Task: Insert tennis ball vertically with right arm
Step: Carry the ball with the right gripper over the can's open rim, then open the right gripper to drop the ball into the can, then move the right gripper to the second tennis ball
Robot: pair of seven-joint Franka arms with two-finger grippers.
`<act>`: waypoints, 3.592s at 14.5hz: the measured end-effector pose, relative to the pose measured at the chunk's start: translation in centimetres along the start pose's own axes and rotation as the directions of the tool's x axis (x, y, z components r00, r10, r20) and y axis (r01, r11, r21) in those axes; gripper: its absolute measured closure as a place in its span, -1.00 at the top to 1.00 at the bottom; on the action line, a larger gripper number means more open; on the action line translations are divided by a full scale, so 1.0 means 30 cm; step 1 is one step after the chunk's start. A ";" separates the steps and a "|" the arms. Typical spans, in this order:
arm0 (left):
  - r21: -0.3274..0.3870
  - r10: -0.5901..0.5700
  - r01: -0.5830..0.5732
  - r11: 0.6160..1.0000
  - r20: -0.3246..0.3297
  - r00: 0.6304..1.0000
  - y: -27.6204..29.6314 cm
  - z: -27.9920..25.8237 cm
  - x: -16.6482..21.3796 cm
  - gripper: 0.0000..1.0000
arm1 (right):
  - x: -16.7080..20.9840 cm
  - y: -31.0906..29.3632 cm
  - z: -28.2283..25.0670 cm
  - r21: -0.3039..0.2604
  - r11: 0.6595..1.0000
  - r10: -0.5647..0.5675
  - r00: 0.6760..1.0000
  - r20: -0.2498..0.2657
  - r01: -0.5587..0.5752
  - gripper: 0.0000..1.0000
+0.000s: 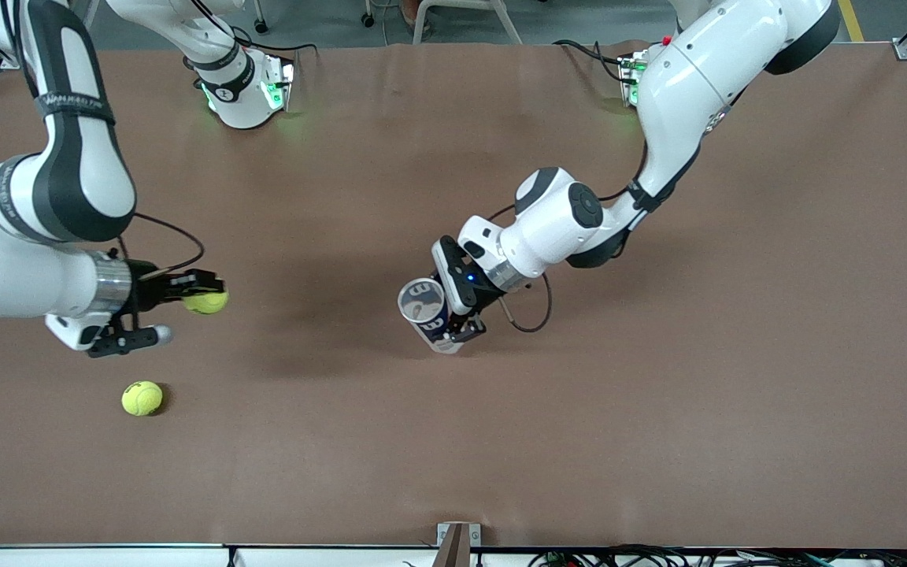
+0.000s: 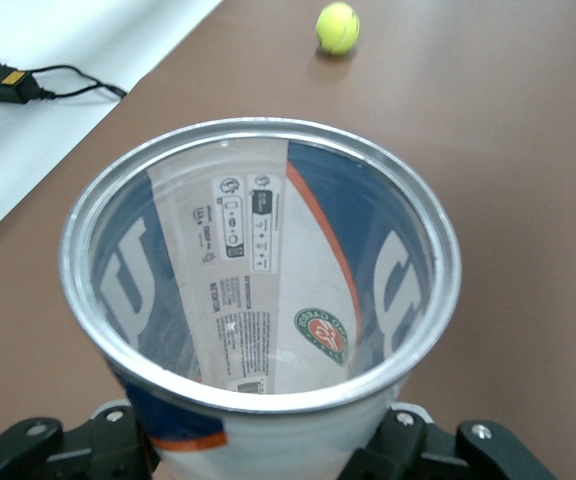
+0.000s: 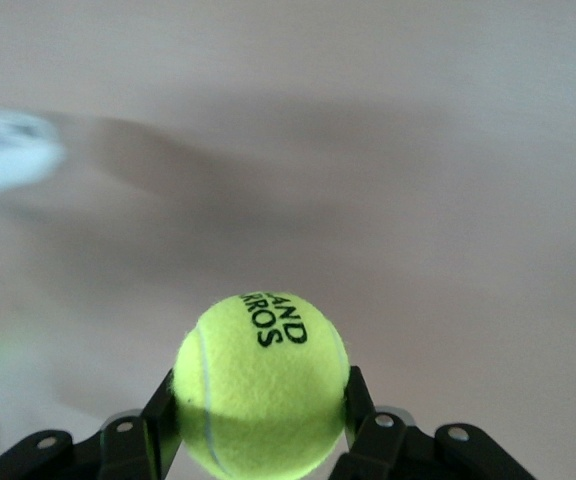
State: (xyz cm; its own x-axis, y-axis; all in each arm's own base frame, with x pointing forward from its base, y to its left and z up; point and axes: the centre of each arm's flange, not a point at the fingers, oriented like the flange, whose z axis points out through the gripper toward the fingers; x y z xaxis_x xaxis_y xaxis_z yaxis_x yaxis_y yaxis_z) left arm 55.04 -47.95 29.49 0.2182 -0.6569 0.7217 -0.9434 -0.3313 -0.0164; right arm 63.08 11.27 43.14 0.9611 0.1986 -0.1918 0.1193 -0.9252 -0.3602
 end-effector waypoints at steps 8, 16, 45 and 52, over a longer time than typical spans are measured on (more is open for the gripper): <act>0.035 -0.138 0.143 0.989 -0.121 0.983 0.249 0.211 -0.098 0.43 | 0.040 -0.547 0.156 0.230 0.968 0.117 0.991 -0.064 -0.099 0.31; 0.027 -0.179 0.183 0.983 -0.114 0.977 0.270 0.232 -0.128 0.44 | 0.055 -0.550 0.303 0.199 0.968 0.149 0.988 0.041 -0.154 0.31; 0.038 -0.147 0.153 0.988 -0.113 0.983 0.313 0.251 -0.124 0.51 | 0.143 -0.099 0.216 0.024 0.973 0.230 0.972 -0.040 -0.229 1.00; 0.039 -0.147 0.152 0.988 -0.112 0.983 0.312 0.252 -0.125 0.53 | 0.251 0.427 0.294 -0.385 0.923 -0.024 0.994 -0.108 -0.019 1.00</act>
State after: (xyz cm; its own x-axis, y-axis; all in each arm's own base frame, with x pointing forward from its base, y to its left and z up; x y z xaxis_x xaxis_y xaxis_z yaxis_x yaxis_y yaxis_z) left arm 47.28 -53.71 21.40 0.3247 -0.5211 0.7893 -0.8889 -0.4534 0.0664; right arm 69.65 3.76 29.04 0.9793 0.1849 -0.0828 0.1874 -0.9820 0.0230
